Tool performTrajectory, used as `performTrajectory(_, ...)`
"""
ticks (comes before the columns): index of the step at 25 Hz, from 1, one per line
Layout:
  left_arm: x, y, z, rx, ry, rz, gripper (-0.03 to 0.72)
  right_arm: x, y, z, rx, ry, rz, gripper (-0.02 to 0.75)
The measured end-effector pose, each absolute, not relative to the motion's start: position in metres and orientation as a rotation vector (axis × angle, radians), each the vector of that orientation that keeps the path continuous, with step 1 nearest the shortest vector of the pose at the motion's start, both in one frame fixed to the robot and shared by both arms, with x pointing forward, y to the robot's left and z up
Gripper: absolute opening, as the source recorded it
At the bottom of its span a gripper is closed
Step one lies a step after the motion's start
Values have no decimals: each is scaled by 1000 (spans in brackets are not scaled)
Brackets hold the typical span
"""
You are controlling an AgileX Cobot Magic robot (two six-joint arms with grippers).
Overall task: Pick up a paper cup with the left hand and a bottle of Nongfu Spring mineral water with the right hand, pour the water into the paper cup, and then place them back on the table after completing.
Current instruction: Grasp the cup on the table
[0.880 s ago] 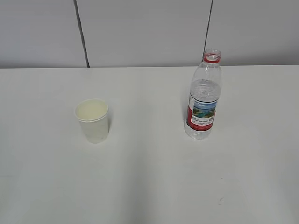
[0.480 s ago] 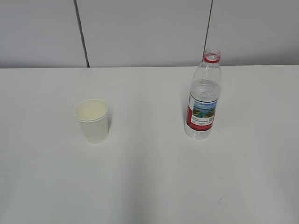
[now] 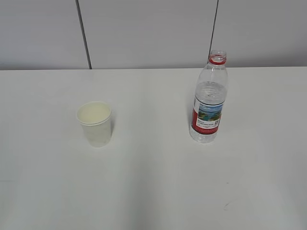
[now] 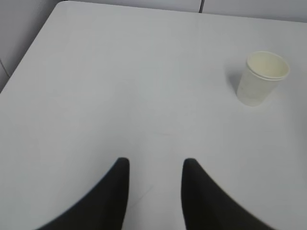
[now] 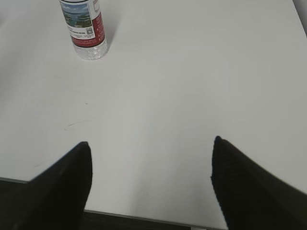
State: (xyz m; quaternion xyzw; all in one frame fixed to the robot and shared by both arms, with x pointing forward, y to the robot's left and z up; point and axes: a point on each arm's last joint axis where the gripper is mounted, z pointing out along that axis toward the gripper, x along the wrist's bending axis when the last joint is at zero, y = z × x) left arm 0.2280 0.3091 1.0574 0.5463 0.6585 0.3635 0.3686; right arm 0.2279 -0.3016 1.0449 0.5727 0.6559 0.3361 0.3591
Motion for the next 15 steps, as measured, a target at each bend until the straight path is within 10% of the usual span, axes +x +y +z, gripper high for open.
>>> performTrajectory(15, 311, 303, 1107, 1296, 1483, 1001, 238, 289, -297, 1081, 1356, 1572, 971, 572)
